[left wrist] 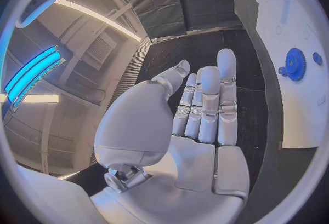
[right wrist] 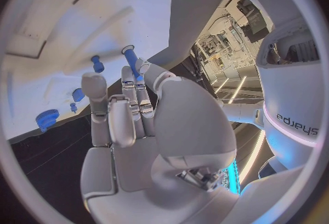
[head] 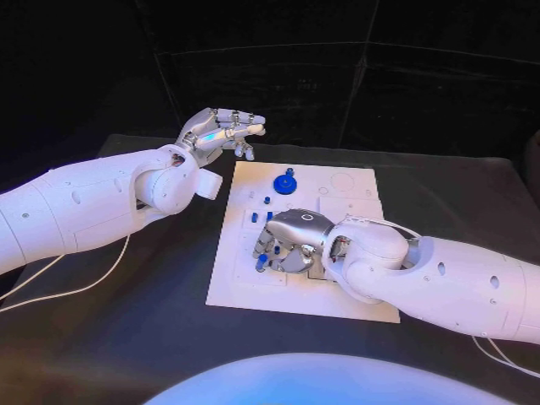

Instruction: Assemble the parts on the task board

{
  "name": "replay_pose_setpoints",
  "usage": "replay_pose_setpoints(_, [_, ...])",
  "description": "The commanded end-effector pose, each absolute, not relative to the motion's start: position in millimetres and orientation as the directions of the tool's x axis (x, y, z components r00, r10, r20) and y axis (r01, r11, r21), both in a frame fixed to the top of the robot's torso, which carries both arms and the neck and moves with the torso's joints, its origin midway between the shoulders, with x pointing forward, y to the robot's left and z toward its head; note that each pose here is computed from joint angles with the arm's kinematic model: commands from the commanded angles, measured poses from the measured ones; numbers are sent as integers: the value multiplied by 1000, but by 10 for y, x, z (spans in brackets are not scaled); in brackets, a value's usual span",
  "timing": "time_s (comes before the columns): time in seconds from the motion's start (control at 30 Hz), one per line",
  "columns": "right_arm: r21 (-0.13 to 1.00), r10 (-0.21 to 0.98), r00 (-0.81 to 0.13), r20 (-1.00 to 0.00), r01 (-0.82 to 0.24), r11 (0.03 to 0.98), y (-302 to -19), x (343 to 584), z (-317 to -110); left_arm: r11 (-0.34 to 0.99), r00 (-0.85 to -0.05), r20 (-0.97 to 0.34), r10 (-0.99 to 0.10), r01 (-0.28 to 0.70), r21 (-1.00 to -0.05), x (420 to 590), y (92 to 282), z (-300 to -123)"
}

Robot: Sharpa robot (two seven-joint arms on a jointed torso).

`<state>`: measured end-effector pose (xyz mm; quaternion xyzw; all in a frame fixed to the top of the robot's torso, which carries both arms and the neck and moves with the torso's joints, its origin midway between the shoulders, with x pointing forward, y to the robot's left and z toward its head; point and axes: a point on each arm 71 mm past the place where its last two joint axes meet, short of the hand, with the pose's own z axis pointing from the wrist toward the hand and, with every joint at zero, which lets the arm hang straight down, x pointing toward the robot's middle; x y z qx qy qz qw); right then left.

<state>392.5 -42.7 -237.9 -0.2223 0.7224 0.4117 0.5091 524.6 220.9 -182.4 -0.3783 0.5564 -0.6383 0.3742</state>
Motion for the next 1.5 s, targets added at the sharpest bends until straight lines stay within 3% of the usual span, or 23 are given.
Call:
replay_pose_setpoints(0.03, [327, 66, -354, -933, -754, 569, -426, 3920, -2376, -111, -444, 75, -893, 56, -992, 5247, 2201, -1812])
replay_pose_setpoints(0.67, [316, -8, -391, -920, -756, 574, -372, 3898, -2436, -109, -442, 74, -894, 54, -993, 5246, 2223, -1813])
replay_pose_setpoints(1.3, [334, 119, -325, -938, -762, 555, -368, 3893, -2382, -109, -445, 75, -892, 50, -993, 5241, 2228, -1813])
replay_pose_setpoints(1.5, [362, 210, -295, -932, -752, 551, -501, 3871, -2296, -108, -447, 76, -891, 48, -993, 5241, 2231, -1814])
